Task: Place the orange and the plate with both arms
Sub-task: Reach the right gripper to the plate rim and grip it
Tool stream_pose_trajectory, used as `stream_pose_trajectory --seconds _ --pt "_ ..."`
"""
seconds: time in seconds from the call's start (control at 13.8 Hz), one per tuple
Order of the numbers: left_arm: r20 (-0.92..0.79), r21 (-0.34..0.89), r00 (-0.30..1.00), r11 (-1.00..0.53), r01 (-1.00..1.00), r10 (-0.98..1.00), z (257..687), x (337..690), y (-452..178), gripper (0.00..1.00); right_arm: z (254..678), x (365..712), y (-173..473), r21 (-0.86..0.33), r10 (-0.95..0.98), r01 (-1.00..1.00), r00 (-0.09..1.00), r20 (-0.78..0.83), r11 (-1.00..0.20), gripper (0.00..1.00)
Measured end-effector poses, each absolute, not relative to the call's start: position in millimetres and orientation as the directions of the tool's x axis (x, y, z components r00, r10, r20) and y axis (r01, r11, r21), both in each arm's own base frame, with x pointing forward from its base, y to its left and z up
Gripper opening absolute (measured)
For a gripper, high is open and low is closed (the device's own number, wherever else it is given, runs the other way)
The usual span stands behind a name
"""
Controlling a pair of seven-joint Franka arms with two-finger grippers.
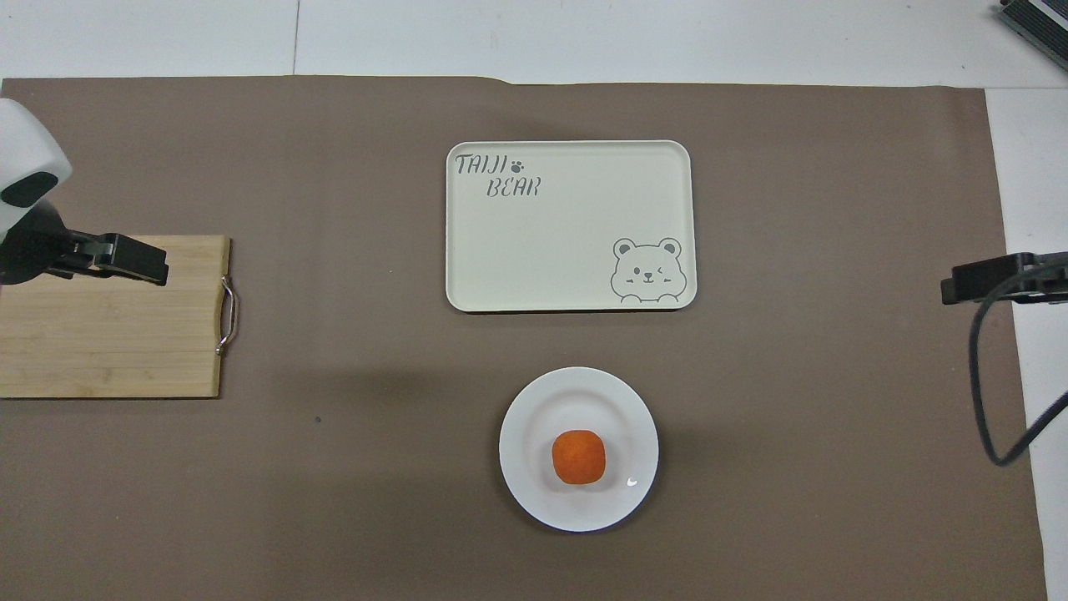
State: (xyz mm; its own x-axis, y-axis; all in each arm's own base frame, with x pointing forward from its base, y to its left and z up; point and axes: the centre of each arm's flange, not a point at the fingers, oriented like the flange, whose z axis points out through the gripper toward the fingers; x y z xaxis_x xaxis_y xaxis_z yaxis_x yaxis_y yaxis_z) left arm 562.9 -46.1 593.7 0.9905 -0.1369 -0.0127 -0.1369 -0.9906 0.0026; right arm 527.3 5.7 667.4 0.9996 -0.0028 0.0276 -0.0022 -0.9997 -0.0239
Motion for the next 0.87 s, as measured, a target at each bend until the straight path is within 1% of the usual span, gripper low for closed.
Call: stream_pose_trajectory --seconds 0.15,0.36,0.73,0.87 --pt "-0.013 0.003 0.991 -0.991 -0.137 -0.137 594 563 -46 1.00 653 528 14 -0.096 0.004 0.004 1.000 0.001 -0.995 1.00" --pt "-0.013 0.003 0.991 -0.991 -0.137 -0.137 594 563 -46 1.00 613 535 22 -0.223 -0.006 -0.011 1.000 -0.022 -0.975 1.00" --pt "-0.013 0.003 0.991 -0.991 -0.137 -0.137 594 563 -46 1.00 519 533 46 -0.462 0.030 -0.011 0.996 -0.081 -0.887 1.00" --pt "-0.013 0.003 0.990 -0.991 -0.137 -0.137 594 563 -46 1.00 465 523 58 -0.543 0.067 0.014 0.995 -0.078 -0.840 1.00"
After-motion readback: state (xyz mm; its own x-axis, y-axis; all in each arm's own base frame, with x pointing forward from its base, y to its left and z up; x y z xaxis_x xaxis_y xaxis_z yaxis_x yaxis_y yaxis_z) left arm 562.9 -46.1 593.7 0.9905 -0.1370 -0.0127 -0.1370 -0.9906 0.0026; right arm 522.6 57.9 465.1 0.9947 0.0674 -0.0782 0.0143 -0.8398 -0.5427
